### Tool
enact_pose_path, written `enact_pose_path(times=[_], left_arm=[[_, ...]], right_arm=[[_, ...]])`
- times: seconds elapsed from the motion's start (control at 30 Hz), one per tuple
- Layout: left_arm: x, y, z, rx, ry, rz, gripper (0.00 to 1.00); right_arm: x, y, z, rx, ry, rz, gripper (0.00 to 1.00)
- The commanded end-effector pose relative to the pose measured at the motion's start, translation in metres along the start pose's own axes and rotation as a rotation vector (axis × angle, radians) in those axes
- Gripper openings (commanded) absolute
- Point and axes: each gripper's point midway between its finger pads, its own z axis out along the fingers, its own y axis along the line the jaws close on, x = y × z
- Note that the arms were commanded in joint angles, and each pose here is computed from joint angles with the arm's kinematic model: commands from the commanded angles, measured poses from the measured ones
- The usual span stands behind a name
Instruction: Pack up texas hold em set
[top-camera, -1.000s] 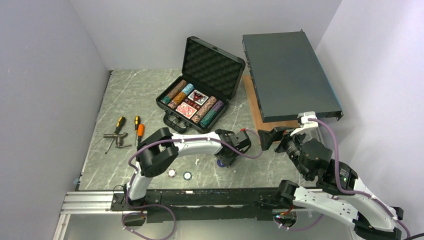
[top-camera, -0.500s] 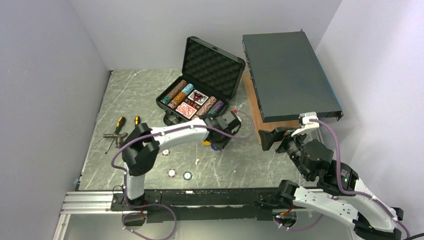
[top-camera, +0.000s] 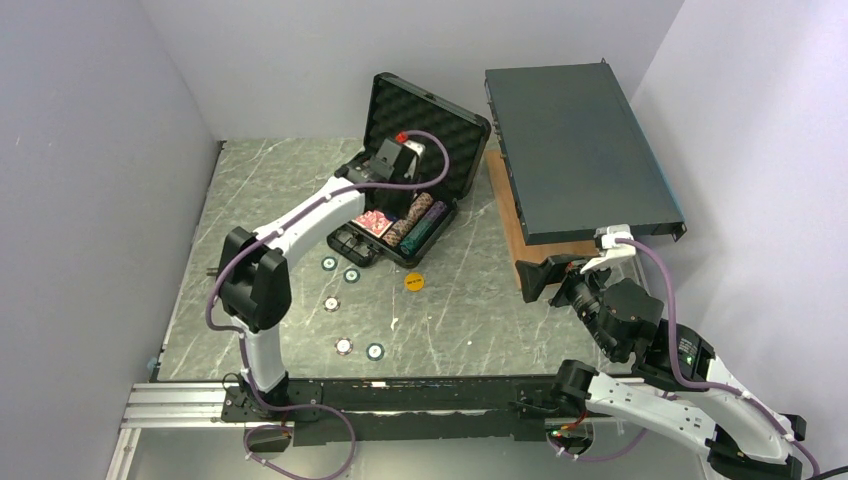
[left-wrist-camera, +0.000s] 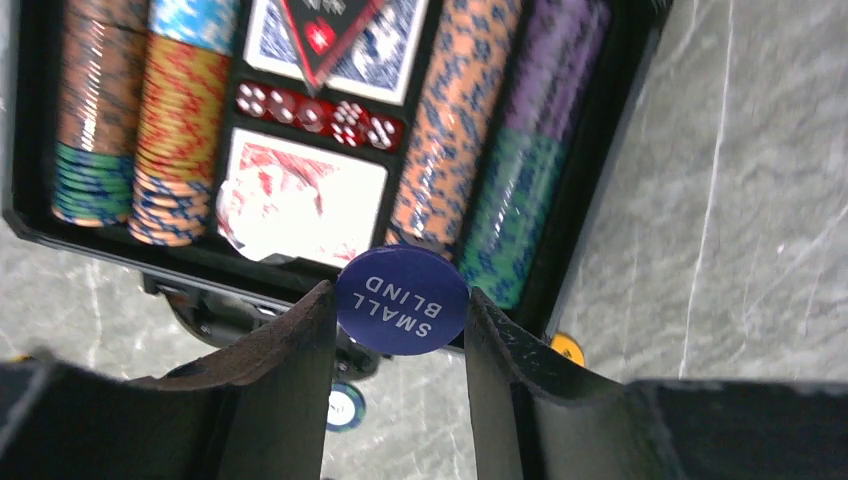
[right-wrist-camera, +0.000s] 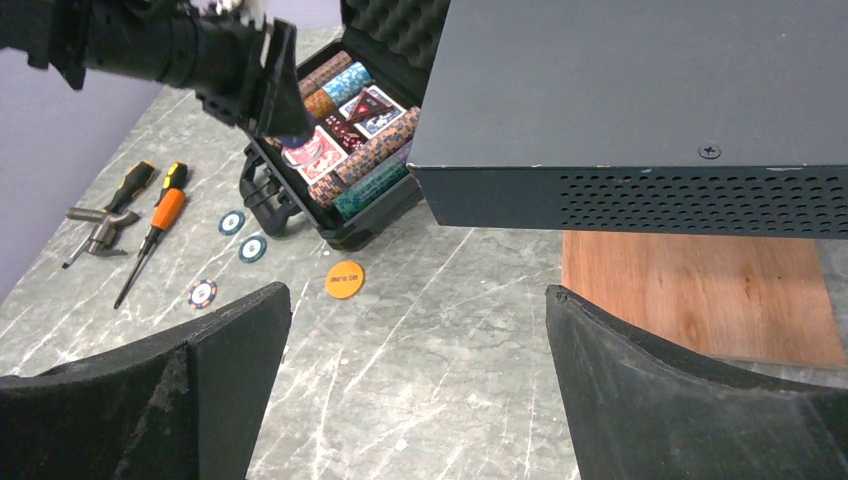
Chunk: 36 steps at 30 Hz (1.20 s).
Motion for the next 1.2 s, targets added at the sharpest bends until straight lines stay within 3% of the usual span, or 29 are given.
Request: enact_pose_path(times=[0.0,0.23,0.67,1.17], left_arm=[[-0.042,0.010,0.003,0.039,-0.092,-0.005,0.41],[-0.046,0.019,0.033,0.122,-0.063,-0.069,0.40],[-0.014,0.024,0.077,0.209,0.029,-0.144,0.38],[0.021,0.032,0.092,0.182,0.101,-0.160,0.38]], right_arm=[[-0.004,0.001,0.001,0.001,-0.016,0.014,1.00],[-0.005,0.003,0.004,0.006,-0.017,0.000,1.00],[-0.002,0.007,0.011,0.009,-0.010,-0.020,1.00],[0.002,0.008,0.012,0.008,-0.001,-0.011,1.00]])
